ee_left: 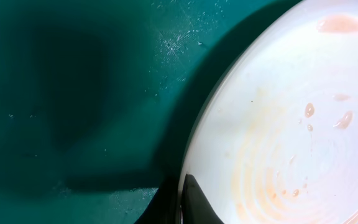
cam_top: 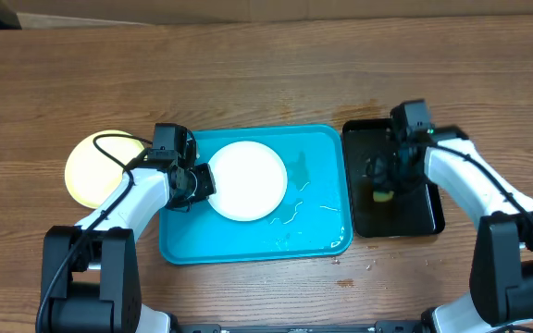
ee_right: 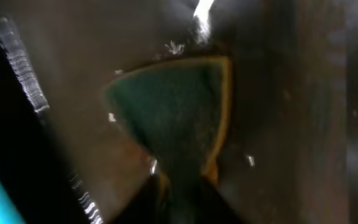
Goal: Clean dirty plates on tray and stack at the side
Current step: 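Return the sponge to the black tray with the right gripper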
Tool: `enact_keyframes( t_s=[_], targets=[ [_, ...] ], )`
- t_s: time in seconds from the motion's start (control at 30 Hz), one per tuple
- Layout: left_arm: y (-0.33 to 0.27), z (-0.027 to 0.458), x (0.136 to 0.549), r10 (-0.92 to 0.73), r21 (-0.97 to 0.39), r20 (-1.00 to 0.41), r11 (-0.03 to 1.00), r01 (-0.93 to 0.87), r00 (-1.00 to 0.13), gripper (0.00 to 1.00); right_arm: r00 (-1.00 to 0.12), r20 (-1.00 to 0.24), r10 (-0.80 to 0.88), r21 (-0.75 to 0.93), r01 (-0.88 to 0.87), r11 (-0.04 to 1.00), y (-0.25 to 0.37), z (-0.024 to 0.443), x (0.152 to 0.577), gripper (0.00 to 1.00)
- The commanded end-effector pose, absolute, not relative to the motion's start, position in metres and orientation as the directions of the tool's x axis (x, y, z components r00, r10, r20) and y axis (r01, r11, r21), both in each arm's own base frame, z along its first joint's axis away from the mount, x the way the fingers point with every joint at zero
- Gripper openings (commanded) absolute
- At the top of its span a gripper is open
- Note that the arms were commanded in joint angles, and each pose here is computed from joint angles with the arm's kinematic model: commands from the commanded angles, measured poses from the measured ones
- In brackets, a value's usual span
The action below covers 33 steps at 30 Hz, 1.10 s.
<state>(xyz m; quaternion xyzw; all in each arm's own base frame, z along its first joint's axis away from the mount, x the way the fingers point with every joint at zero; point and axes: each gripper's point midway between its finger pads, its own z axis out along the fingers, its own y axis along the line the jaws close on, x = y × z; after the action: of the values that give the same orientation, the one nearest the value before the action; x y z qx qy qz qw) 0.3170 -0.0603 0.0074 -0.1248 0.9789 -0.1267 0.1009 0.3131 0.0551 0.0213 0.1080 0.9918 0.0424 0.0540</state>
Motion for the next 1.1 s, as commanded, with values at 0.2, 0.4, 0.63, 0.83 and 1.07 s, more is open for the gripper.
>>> enact_keyframes(
  t_s=[0.2,0.4,0.63,0.83,1.07],
  targets=[
    [-0.062,0.001,0.311,-0.240,-0.265,-0.153,0.944,-0.195,-0.959,0.17,-0.962,-0.141,0.233,0.050,0.229,0.972,0.045,0.015,0.314,0.64],
    [-0.062,0.001,0.311,-0.226,-0.262,-0.156,0.948,-0.180,-0.962,0.18,-0.964,-0.128,0.234,0.046,0.230,0.972,0.044,-0.002,0.302,0.29],
    [-0.062,0.001,0.311,-0.226,-0.262,-0.157,0.948,-0.180,-0.962,0.26,-0.959,-0.164,0.231,0.059,0.224,0.973,0.045,0.000,0.311,0.67],
    [-0.062,0.001,0.312,-0.223,-0.262,-0.160,0.949,-0.177,-0.962,0.27,-0.947,-0.223,0.232,0.082,0.219,0.972,0.047,0.006,0.328,0.25],
    [-0.062,0.003,0.314,-0.217,-0.263,-0.168,0.950,-0.168,-0.962,0.07,-0.940,-0.249,0.234,0.093,0.217,0.972,0.048,0.008,0.335,1.00]
  ],
)
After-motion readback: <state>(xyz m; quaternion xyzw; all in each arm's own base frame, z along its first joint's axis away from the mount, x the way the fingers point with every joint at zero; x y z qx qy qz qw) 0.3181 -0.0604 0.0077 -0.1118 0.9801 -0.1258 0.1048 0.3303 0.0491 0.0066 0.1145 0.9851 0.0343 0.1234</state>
